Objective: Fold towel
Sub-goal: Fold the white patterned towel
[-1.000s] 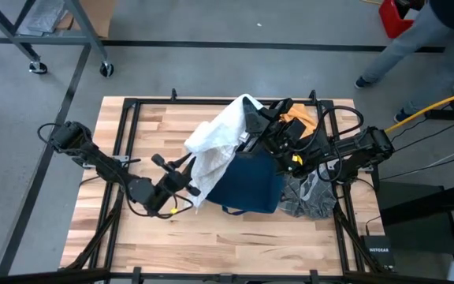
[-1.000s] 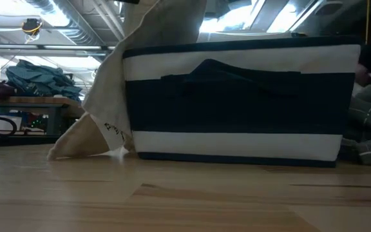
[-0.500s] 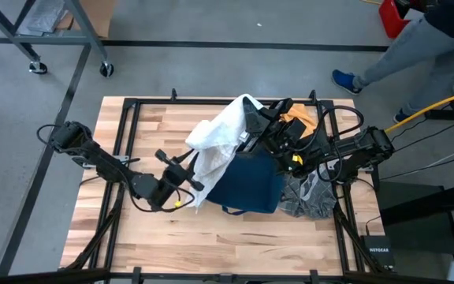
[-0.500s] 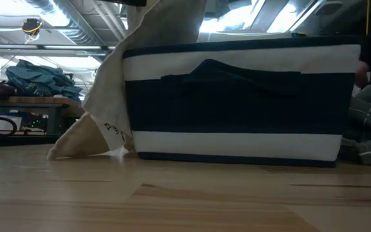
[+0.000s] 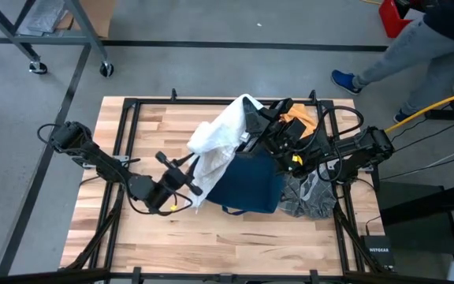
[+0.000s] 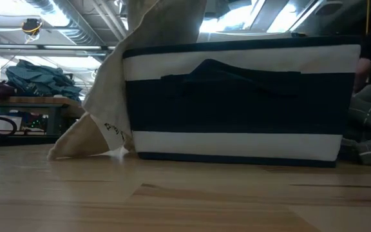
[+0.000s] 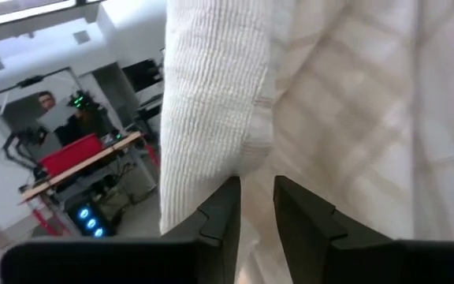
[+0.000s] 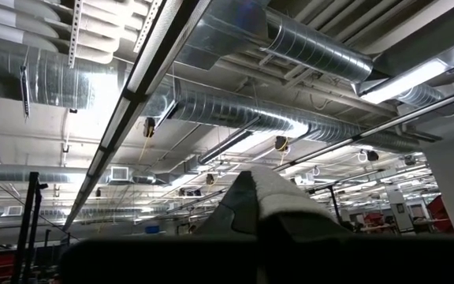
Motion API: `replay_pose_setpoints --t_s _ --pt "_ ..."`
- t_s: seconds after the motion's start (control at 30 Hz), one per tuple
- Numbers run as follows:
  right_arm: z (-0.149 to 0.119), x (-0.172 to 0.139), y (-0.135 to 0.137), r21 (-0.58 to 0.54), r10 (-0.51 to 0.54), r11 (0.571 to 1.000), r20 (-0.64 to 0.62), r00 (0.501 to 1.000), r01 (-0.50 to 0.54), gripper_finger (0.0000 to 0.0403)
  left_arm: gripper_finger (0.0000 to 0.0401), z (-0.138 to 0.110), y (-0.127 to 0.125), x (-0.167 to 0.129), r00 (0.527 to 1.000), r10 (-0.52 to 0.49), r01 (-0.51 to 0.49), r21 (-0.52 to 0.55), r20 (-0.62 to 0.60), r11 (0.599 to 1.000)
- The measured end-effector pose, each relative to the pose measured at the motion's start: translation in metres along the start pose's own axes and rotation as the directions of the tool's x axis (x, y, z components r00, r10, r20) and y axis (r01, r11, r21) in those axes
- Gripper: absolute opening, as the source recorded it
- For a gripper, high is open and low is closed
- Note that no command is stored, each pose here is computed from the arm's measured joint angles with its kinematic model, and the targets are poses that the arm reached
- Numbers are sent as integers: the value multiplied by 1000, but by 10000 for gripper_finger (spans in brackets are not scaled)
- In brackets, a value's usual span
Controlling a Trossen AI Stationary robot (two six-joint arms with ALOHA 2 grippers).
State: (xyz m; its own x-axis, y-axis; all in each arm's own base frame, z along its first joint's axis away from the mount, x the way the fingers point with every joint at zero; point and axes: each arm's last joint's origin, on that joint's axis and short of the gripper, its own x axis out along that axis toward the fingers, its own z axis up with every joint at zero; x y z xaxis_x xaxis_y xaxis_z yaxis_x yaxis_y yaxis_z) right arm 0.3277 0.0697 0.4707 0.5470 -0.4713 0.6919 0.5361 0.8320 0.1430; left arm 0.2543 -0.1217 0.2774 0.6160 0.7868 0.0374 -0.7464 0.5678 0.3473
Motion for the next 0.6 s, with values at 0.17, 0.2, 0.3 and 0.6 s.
replay_pose_setpoints --t_s 0.17,0.2,0.3,0.6 --pt "0 0 0 -8 0 1000 0 1000 0 1 139 5 0 1 1000 -9 9 -28 10 1000" --pt "0 0 0 -8 0 1000 0 1000 0 1 153 8 0 1 1000 -8 8 -37 11 999" --pt "0 0 0 9 -1 1000 0 1000 1 1 190 18 1 1 999 -28 30 -69 34 997" --pt "0 0 -1 11 -32 999 -19 999 32 1 223 39 -5 -1 983 -147 169 -220 114 961"
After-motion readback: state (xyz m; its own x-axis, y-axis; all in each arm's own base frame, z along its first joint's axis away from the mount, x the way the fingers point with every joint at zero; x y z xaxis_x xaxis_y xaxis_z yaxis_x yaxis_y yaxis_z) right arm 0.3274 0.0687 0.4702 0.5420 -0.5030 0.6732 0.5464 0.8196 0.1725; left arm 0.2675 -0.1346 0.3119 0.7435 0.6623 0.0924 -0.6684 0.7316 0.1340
